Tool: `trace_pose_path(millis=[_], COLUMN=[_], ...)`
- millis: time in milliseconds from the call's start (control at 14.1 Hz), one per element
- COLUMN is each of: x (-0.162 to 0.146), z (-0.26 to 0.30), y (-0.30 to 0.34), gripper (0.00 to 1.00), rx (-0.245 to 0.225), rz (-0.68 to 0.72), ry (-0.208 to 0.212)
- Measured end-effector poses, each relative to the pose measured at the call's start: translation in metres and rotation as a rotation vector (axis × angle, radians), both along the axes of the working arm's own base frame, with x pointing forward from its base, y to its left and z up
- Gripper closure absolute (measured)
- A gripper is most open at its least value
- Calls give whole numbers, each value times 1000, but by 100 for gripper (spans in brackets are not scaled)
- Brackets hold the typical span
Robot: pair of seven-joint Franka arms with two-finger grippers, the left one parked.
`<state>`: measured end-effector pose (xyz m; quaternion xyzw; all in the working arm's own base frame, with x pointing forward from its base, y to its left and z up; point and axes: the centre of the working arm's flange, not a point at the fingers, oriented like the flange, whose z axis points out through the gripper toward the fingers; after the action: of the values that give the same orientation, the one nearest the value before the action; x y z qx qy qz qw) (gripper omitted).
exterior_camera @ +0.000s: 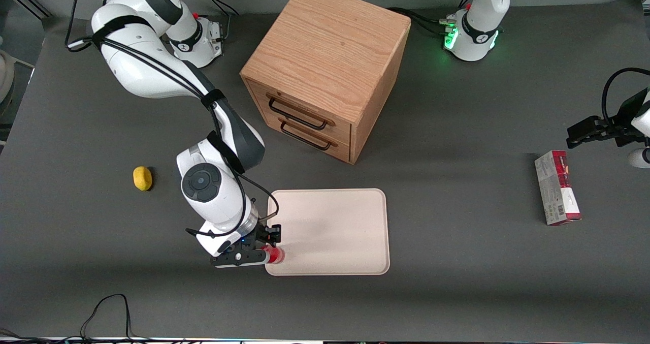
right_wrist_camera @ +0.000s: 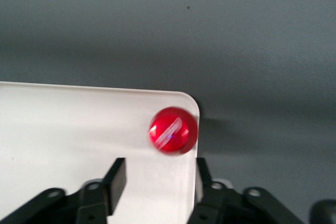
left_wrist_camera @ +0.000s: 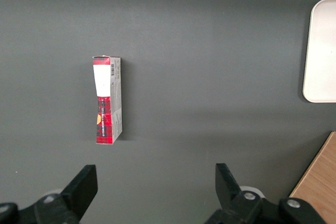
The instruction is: Place coke bottle on tray
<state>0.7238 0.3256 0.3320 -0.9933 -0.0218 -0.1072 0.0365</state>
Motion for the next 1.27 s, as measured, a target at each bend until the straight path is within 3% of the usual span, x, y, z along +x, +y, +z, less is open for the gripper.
trace_pose_path(millis=[212, 566, 708, 991, 1133, 1274], x=[2, 0, -11, -44, -77, -120], z=[3, 28, 50, 129, 174, 216], y=[2, -9, -23, -100, -152, -203], gripper=[4, 0, 0, 0, 0, 0], rx=[16, -18, -59, -108, -153, -148], rz=[-1, -11, -23, 8, 15, -21], ry=[-27, -37, -5, 116, 174, 220])
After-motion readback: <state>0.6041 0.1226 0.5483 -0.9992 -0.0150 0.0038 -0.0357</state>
